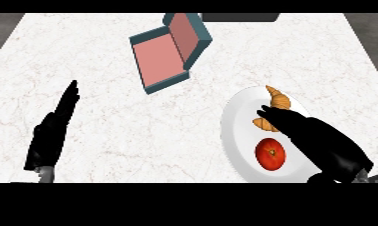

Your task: Pick the tomato from the plate and place it in the cardboard box

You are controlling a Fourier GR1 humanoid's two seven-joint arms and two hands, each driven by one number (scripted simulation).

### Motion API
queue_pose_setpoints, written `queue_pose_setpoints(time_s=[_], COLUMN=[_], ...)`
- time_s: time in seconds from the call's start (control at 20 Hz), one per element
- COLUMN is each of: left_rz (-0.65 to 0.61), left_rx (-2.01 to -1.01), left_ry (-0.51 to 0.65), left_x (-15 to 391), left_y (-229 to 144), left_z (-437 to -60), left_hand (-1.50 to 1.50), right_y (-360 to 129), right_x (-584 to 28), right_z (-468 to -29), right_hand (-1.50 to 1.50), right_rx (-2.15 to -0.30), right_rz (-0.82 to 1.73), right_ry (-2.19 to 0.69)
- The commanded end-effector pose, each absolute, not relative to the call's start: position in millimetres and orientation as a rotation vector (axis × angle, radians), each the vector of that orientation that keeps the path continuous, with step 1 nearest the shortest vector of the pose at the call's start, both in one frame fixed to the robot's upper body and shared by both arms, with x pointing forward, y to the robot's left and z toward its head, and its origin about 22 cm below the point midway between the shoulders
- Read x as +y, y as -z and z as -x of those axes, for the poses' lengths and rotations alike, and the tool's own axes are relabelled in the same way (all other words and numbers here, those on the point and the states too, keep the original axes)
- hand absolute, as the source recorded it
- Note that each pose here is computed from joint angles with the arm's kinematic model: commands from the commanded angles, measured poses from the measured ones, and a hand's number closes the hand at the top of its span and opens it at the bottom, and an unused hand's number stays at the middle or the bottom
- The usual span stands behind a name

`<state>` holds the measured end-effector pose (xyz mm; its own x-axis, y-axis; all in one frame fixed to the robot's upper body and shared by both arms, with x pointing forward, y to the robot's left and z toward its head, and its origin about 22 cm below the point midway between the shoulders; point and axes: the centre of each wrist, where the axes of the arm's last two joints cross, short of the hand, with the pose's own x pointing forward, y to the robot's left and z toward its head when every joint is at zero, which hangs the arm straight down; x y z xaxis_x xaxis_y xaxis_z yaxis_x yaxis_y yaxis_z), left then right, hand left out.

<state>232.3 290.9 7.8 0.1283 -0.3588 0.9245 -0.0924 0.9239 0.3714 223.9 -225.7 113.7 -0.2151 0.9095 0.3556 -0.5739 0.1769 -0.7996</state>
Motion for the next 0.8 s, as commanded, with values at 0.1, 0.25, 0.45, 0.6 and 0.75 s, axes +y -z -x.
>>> queue_pose_setpoints(time_s=[0.1, 0.25, 0.45, 0.6, 0.75], left_rz=[-0.364, -0.381, -0.373, -0.383, -0.365], left_rx=[-1.459, -1.451, -1.462, -1.439, -1.442], left_ry=[0.194, 0.198, 0.195, 0.2, 0.206], left_x=[286, 287, 276, 293, 260], left_y=[-12, -12, -4, -20, -13], left_z=[-226, -239, -229, -235, -260], left_hand=[0.0, 0.0, 0.0, 0.0, 0.0], right_y=[-75, -84, -91, -88, -71], right_x=[-231, -224, -232, -216, -226], right_z=[-226, -209, -220, -236, -229], right_hand=[-1.5, -1.5, -1.5, -1.5, -1.5], right_rx=[-1.037, -1.036, -1.039, -1.053, -1.053], right_rz=[0.433, 0.441, 0.438, 0.438, 0.446], right_ry=[-1.446, -1.45, -1.445, -1.438, -1.434])
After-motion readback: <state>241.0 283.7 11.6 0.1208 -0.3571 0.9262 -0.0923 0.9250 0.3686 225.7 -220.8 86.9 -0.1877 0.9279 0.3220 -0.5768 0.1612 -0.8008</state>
